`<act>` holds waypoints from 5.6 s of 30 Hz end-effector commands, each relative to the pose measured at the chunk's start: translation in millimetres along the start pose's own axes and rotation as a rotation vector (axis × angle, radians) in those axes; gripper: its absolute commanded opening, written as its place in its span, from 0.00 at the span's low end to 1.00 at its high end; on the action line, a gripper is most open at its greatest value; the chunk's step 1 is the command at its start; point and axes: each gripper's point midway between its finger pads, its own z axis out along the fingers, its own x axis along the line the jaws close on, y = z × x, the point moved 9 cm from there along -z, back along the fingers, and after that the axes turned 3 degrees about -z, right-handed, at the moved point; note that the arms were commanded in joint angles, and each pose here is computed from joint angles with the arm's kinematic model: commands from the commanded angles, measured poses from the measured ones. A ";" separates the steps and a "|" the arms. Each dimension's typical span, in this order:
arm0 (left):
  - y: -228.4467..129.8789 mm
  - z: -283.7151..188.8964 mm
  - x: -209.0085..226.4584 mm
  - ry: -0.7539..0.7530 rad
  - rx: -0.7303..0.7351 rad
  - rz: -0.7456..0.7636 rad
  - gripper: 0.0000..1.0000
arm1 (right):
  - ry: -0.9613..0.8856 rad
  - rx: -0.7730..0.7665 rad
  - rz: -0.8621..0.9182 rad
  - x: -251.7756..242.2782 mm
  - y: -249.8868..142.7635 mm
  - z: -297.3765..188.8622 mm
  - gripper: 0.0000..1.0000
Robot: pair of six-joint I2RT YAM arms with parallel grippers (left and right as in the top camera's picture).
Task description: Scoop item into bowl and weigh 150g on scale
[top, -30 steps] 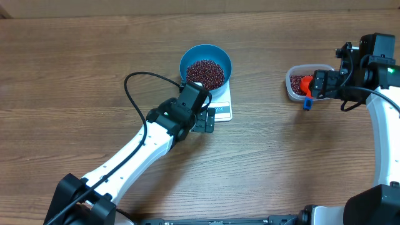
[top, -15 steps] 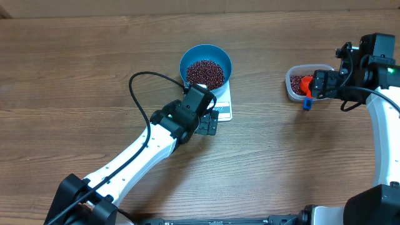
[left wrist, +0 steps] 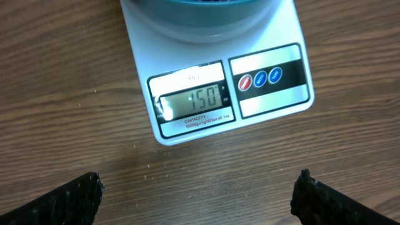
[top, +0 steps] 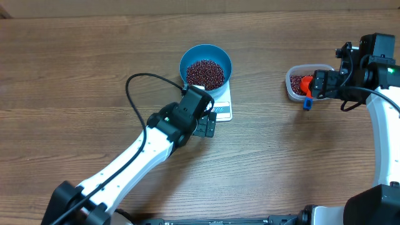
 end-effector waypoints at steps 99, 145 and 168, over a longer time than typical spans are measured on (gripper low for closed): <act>-117.3 -70.8 153.7 0.131 -0.958 0.042 1.00 | -0.007 -0.059 -0.012 0.2 6.6 -16.6 1.00; -117.4 -70.7 153.7 0.131 -0.957 0.042 1.00 | 0.134 -0.513 0.044 17.1 21.8 -73.5 1.00; -117.4 -70.7 153.7 0.132 -0.957 0.042 1.00 | 0.360 -1.192 0.051 55.5 -105.6 -38.0 1.00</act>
